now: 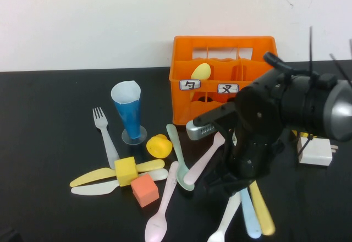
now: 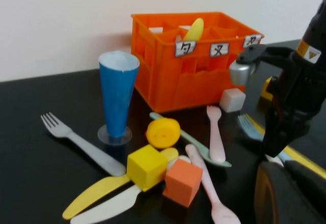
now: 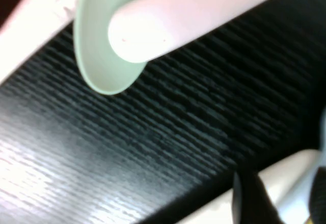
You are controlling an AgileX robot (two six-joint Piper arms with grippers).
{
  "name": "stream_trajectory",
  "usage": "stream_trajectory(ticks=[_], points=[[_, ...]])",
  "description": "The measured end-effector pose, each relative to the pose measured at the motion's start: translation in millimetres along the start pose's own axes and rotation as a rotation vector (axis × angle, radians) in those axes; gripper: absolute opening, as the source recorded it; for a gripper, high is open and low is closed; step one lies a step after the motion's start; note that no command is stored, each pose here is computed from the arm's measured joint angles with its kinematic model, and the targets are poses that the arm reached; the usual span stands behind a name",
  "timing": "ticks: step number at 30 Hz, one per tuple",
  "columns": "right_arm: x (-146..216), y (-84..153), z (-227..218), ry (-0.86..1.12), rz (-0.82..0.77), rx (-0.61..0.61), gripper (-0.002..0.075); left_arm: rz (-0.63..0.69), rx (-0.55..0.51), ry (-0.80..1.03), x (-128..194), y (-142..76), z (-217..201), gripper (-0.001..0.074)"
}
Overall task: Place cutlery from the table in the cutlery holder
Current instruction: Pick up the fork
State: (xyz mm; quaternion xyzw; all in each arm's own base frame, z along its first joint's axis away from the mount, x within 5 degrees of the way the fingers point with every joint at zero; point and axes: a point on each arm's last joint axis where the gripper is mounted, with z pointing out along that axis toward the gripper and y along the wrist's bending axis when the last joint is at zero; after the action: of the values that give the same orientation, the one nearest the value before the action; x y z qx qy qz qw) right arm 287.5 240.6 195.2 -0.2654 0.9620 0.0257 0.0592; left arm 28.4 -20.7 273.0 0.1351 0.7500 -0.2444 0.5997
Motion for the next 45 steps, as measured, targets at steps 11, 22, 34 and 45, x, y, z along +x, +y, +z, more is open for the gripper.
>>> stream_trajectory(ticks=[11,22,34,45], points=[[-3.2,-2.9,3.7,-0.001,0.018,0.029,0.0263,0.002,-0.003,0.014,1.2,0.3,0.0,-0.0001],[-2.0,-7.1,6.4,0.022,0.009,0.071,0.0377,0.009,-0.008,0.013,1.2,0.8,0.0,-0.0001],[0.6,-9.2,6.4,0.053,-0.023,0.091,0.0383,0.011,-0.009,0.013,1.2,0.8,0.0,-0.0001],[8.0,-8.3,9.4,0.149,-0.086,0.079,0.0383,0.011,-0.009,0.013,1.2,0.8,0.0,-0.0001]])
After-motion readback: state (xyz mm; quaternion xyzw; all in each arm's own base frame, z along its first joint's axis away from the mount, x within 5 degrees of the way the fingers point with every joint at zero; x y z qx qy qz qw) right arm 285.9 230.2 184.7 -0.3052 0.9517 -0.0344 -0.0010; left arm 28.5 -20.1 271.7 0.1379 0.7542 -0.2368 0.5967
